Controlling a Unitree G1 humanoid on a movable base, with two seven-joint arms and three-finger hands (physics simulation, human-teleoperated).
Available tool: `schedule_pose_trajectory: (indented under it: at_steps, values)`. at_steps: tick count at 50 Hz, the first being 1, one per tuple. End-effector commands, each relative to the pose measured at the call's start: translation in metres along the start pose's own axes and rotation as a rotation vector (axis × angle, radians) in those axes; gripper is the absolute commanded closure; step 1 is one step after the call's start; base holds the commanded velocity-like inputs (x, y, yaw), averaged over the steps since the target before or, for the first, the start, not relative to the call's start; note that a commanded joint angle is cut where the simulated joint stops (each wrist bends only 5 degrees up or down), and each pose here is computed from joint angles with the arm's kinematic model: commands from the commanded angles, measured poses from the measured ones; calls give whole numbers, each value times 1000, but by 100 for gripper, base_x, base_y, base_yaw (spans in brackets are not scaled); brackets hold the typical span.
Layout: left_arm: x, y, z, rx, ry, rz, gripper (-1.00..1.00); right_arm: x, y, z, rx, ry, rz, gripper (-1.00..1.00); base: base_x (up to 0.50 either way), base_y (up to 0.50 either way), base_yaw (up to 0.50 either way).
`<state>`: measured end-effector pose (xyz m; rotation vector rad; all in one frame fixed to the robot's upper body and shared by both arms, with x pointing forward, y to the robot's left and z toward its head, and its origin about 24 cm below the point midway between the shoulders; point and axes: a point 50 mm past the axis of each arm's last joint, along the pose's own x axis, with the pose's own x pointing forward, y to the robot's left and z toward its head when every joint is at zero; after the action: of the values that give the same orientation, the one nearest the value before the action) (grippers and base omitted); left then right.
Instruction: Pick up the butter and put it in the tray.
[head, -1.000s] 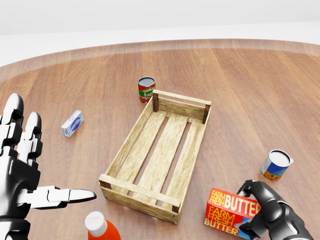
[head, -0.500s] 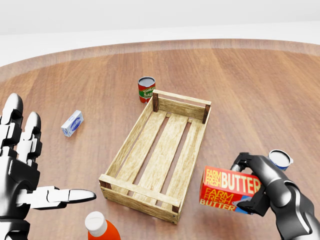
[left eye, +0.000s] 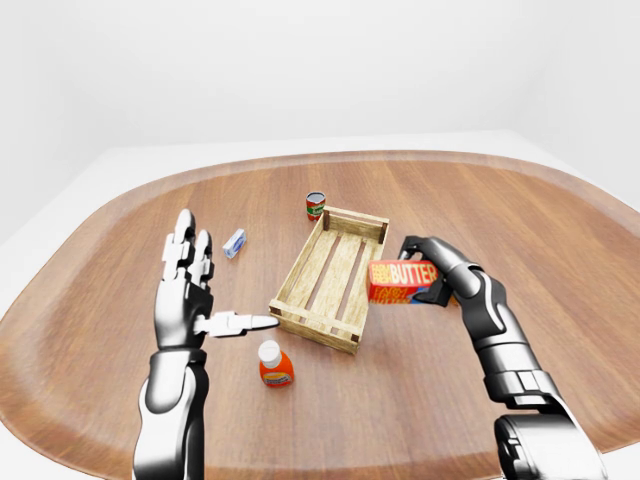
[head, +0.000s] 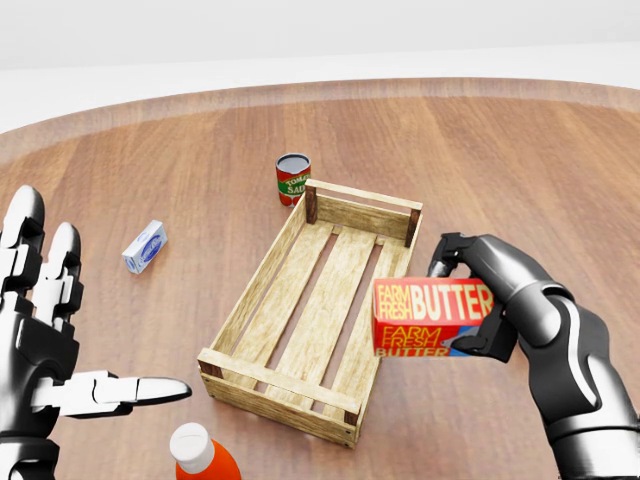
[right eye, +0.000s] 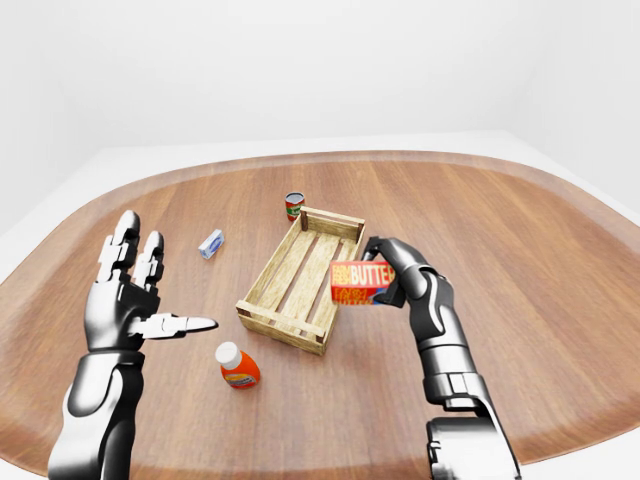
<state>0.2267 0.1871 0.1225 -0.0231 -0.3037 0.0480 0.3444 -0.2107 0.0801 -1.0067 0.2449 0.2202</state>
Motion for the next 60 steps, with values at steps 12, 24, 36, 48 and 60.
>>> schedule_pose_trajectory:
  at_steps: [12,24,36,48,60]
  values:
    - [5,-1,-11,-7,38,11,-100,46,-12,36,160,30,-33,100,0,0,0]
    - [7,0,-11,-6,40,16,-100,57,4,51,199,83,-22,100,0,0,0]
    - [7,0,-11,-7,39,16,-100,61,22,78,154,56,6,100,0,0,0]
    - [7,-1,-12,-7,41,13,-100,62,26,99,149,17,25,100,0,0,0]
    - [6,-3,-15,-3,56,6,-100,61,36,98,187,30,20,100,0,0,0]
